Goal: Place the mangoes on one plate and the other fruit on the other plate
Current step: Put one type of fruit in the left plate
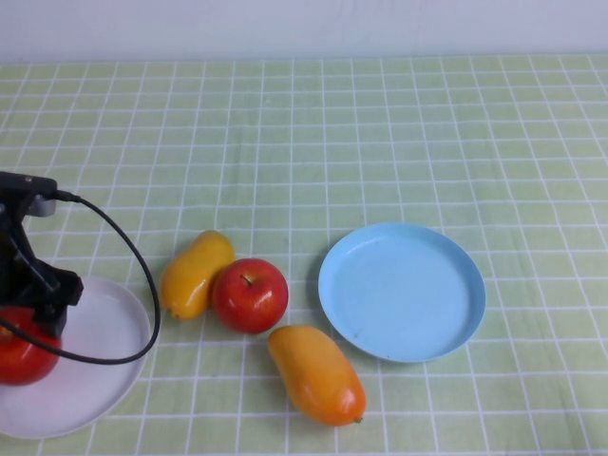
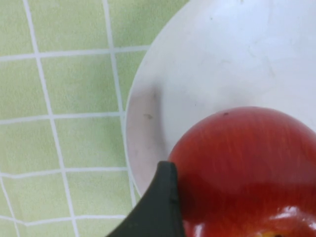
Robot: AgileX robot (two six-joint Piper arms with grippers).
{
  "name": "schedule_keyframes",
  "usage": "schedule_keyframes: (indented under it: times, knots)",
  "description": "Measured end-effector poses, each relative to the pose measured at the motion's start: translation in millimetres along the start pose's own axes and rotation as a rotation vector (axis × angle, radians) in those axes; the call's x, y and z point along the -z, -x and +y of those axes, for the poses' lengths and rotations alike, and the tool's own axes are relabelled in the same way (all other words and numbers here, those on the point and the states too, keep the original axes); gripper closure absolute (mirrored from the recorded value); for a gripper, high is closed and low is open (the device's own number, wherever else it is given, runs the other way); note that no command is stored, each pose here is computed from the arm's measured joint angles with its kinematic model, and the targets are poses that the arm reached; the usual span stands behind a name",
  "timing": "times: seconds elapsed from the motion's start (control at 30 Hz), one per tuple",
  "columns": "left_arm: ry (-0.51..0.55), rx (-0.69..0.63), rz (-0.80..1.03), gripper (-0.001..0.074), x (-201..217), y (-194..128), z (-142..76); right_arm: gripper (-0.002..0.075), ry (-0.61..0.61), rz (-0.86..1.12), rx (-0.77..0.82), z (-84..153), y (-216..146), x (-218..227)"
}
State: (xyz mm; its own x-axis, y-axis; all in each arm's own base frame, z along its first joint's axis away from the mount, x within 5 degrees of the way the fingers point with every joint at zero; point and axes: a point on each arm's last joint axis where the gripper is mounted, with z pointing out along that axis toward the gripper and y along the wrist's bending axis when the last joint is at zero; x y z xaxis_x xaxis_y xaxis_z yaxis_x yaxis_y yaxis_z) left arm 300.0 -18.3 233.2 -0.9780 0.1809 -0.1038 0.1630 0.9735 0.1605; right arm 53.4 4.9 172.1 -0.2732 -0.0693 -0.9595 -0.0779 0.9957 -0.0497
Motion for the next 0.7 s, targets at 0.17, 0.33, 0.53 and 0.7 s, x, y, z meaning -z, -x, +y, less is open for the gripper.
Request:
schedule_keyframes:
  times: [0.17, 0.33, 0.53, 0.7]
  knots:
    - [-0.007, -0.003, -0.024, 0.0067, 9.6, -3.5, 0.4, 0.0744, 0.0, 0.0, 0.0, 0.0, 0.0, 0.0]
    - [-0.009, 0.03, -0.064, 0.0067, 29.0, -12.3, 3.6, 0.0744, 0.001, 0.0, -0.002, 0.1, 0.0, 0.0]
    - [-0.039, 0.108, -0.165, 0.0067, 37.8, -12.5, 2.4, 0.0744, 0.006, -0.001, -0.019, 0.6, 0.0, 0.1]
    - [-0.003, 0.166, -0.23, 0.0067, 28.8, -9.4, 1.3, 0.0744, 0.021, -0.005, -0.083, 2.2, 0.3, 0.1]
